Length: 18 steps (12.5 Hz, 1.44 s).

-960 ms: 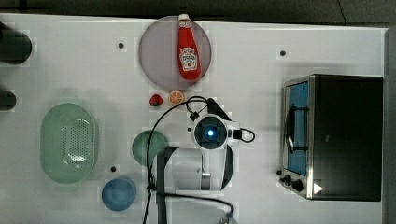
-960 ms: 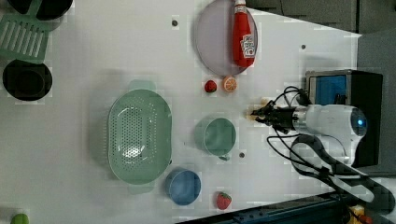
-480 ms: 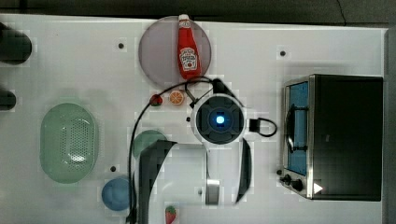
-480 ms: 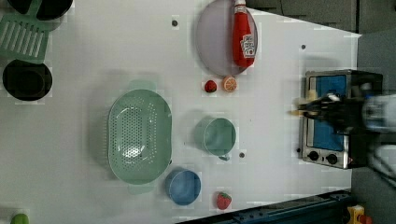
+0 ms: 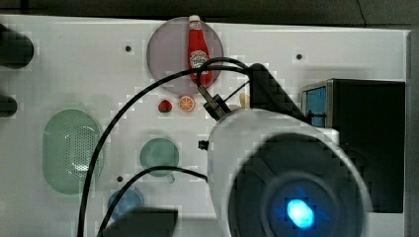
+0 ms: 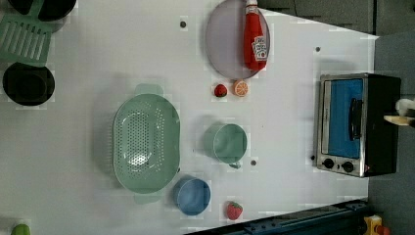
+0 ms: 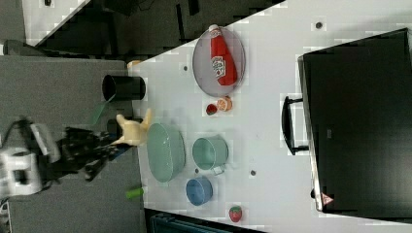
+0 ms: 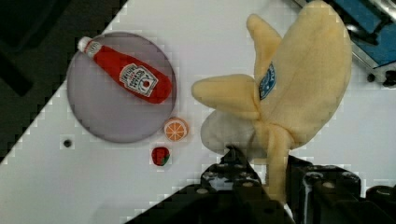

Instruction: Pick banana from table and place on oven.

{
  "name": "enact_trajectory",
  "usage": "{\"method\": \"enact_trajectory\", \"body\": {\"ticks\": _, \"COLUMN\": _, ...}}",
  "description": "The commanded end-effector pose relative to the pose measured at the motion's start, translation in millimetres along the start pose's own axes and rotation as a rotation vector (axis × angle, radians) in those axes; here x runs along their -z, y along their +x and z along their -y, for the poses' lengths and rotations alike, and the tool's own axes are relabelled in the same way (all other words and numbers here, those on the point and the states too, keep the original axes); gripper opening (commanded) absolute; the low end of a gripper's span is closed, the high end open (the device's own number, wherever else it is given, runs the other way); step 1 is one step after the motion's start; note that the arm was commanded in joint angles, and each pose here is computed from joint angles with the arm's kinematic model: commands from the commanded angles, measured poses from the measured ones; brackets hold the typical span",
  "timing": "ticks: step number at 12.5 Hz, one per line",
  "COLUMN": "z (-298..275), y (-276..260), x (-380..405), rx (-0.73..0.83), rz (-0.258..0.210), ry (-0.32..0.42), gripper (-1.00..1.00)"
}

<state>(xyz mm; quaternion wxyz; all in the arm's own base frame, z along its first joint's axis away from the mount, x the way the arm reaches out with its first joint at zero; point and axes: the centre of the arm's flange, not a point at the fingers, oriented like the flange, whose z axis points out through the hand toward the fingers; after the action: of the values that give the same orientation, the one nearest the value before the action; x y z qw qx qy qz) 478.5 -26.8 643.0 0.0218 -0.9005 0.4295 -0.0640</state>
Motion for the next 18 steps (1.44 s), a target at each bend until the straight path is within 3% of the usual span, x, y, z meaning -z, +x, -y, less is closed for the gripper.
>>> {"method": "enact_trajectory", "body": {"ticks": 1, "z": -14.4, "y": 50.4, "x": -63.8, "rx": -0.057, "rz": 0.094, "ry": -0.104, "gripper": -0.58}}
{"method": "enact_trajectory", "body": {"ticks": 5, "z": -84.6, "y": 140.2, "x": -96.7, "rx": -0.022, "rz": 0.106, "ry": -0.121, "gripper": -0.58}}
{"method": "enact_trajectory", "body": {"ticks": 9, "z": -186.7, "y": 226.0, "x": -129.6, "rx": 0.109, "rz": 0.015, "ry": -0.126, "gripper": -0.58}}
{"method": "enact_trajectory", "body": {"ticks": 10, "z": -209.2, "y": 238.5, "x": -140.7, "rx": 0.132, "rz": 0.013, "ry": -0.145, "gripper": -0.58}}
{"method": "enact_trajectory", "body": {"ticks": 14, "z": -245.8, "y": 254.3, "x": -189.5, "rx": 0.127, "rz": 0.092, "ry": -0.191, "gripper": -0.53}}
{"method": "enact_trajectory", "body": {"ticks": 18, "z": -242.9, "y": 258.9, "x": -203.8, "rx": 0.128, "rz": 0.082, "ry": -0.2, "gripper": 0.34}}
